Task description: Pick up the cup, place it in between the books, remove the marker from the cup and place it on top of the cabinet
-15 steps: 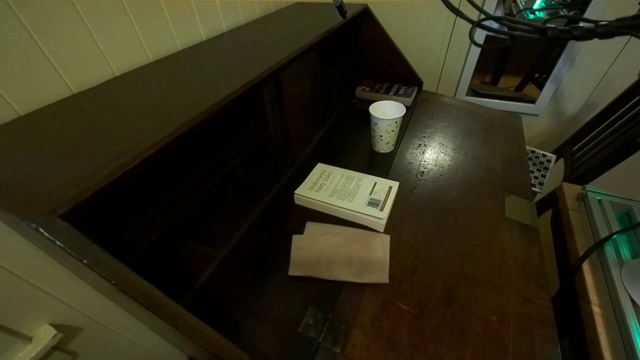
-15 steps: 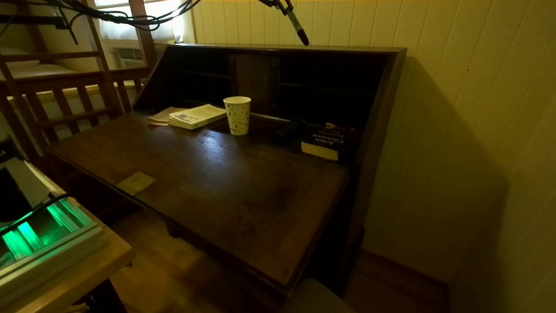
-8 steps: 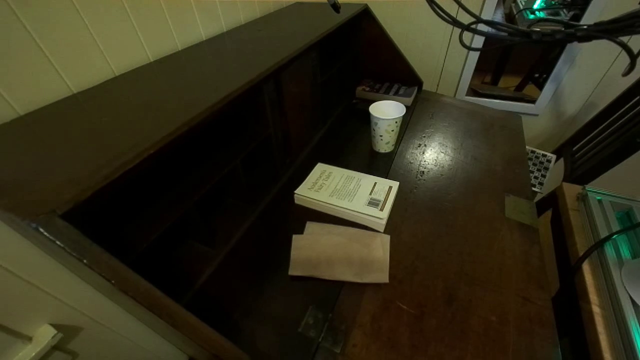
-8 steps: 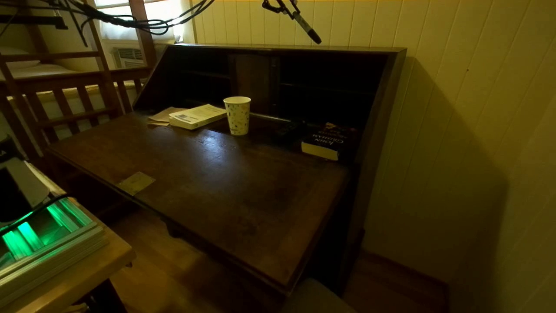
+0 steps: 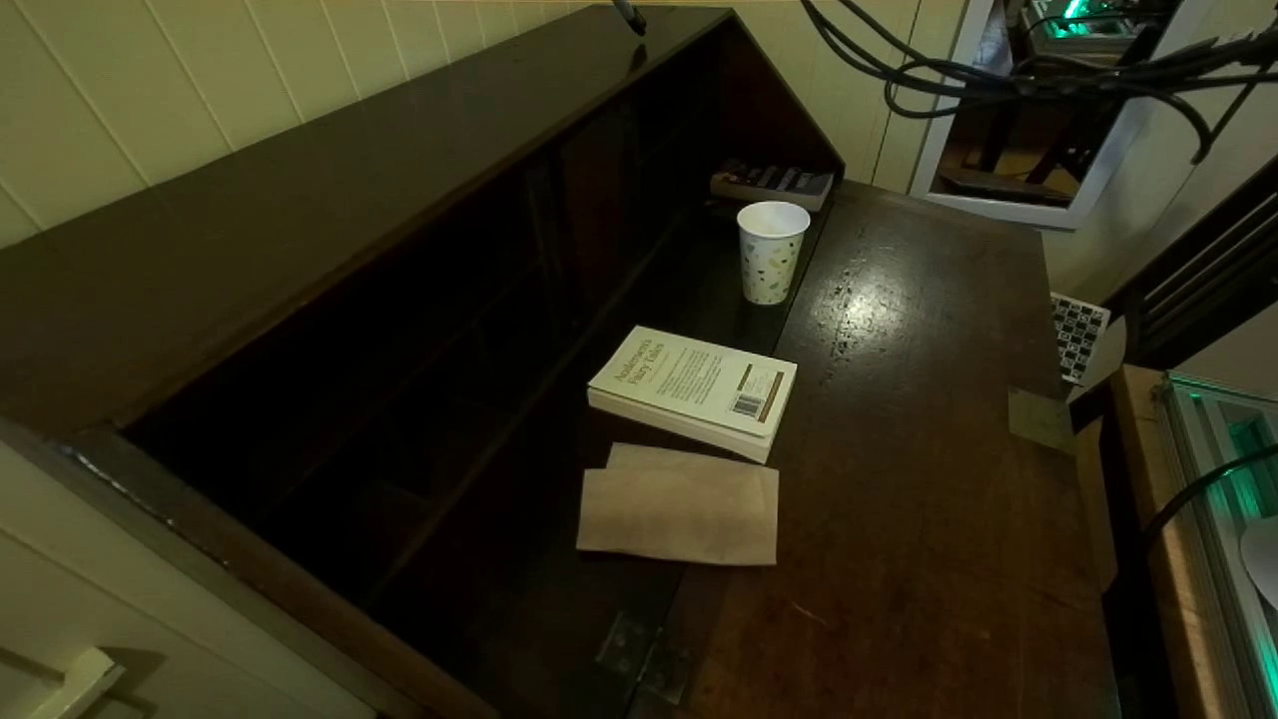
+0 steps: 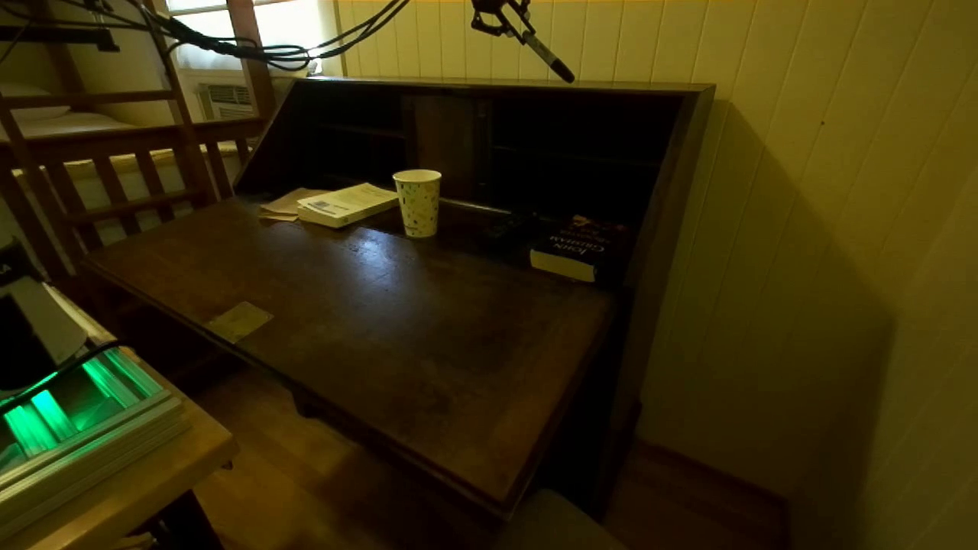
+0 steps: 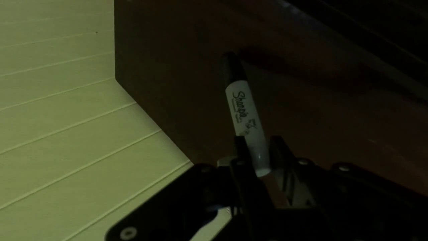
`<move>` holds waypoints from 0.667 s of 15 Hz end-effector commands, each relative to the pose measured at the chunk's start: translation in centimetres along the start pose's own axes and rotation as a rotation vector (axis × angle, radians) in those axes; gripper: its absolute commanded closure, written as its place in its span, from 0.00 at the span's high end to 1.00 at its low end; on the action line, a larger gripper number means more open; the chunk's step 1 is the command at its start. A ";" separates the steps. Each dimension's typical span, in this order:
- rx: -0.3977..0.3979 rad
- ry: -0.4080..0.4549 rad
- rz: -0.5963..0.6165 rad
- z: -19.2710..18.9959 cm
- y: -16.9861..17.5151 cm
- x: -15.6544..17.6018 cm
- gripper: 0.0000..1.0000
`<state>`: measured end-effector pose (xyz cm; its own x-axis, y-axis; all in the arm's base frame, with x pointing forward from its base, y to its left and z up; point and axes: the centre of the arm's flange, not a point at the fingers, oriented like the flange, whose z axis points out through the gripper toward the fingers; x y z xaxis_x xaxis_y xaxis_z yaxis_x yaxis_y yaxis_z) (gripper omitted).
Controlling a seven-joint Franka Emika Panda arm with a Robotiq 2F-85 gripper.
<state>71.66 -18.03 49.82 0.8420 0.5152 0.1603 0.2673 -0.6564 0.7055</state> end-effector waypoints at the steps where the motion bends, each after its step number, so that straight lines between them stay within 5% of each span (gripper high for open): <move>1: -0.032 0.021 -0.024 0.5 -0.1 1.1 0.18; 3: -0.030 0.022 -0.022 0.4 -0.3 1.4 0.46; 10: -0.025 0.031 -0.013 -0.3 -0.6 1.7 0.92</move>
<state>72.31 -16.90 49.53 0.8307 0.5323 0.1628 0.2775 -0.6495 0.7079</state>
